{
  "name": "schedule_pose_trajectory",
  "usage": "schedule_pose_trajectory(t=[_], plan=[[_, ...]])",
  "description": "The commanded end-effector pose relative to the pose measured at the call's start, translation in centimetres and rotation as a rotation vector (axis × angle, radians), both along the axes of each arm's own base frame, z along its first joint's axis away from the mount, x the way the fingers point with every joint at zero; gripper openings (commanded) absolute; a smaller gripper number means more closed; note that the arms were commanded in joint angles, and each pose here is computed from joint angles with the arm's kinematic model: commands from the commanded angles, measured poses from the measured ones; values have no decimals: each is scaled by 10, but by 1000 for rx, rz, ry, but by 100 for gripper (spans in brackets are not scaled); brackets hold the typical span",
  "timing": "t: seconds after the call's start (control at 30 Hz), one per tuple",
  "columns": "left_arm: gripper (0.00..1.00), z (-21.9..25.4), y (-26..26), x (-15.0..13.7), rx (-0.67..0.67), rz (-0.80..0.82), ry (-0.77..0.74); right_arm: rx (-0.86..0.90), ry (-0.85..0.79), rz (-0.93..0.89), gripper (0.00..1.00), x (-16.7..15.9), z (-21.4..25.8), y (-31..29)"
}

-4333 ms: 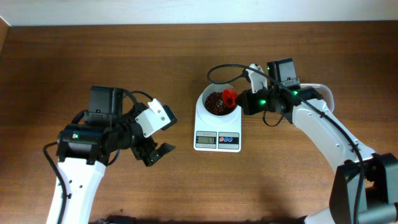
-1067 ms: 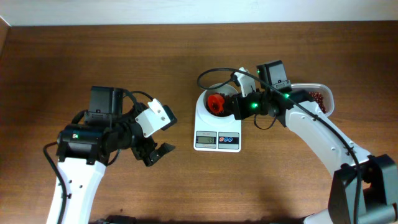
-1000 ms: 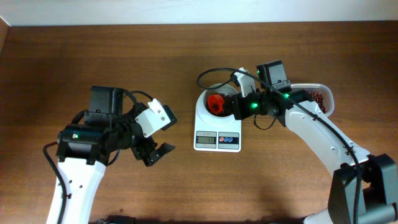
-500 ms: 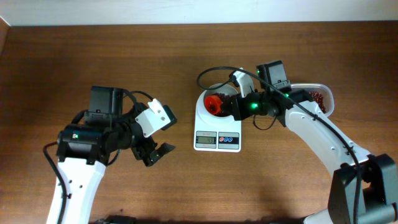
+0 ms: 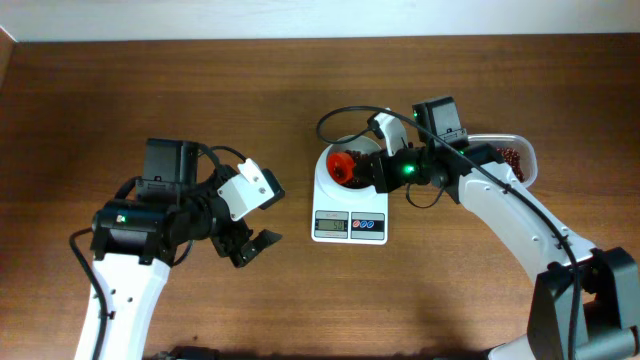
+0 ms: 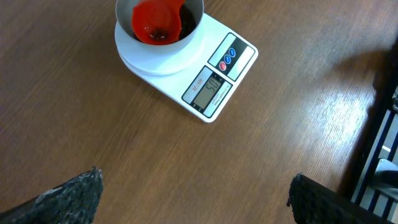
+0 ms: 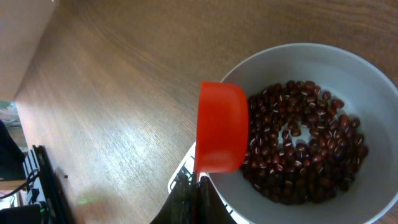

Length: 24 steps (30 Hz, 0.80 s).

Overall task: Scoop and weigh 50g on scale
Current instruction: 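Tilt the scoop with the right gripper to pour beans into the bowl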

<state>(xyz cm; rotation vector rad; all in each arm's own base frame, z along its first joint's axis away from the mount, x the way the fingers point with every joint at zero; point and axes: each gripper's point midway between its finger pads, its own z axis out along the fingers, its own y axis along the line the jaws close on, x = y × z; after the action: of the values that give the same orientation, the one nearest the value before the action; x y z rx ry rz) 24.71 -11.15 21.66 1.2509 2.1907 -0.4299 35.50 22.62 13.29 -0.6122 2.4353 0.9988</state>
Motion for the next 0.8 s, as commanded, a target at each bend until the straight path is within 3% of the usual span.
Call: schedule_pose_trajectory(t=[0.0, 0.4, 0.77], plan=[[99, 7, 1, 4, -7, 8, -16, 28, -5, 20, 4, 1, 3, 7], [99, 7, 1, 4, -7, 8, -16, -46, -32, -34, 4, 10, -5, -3], [99, 7, 1, 4, -7, 8, -16, -1, -14, -1, 4, 4, 0, 3]])
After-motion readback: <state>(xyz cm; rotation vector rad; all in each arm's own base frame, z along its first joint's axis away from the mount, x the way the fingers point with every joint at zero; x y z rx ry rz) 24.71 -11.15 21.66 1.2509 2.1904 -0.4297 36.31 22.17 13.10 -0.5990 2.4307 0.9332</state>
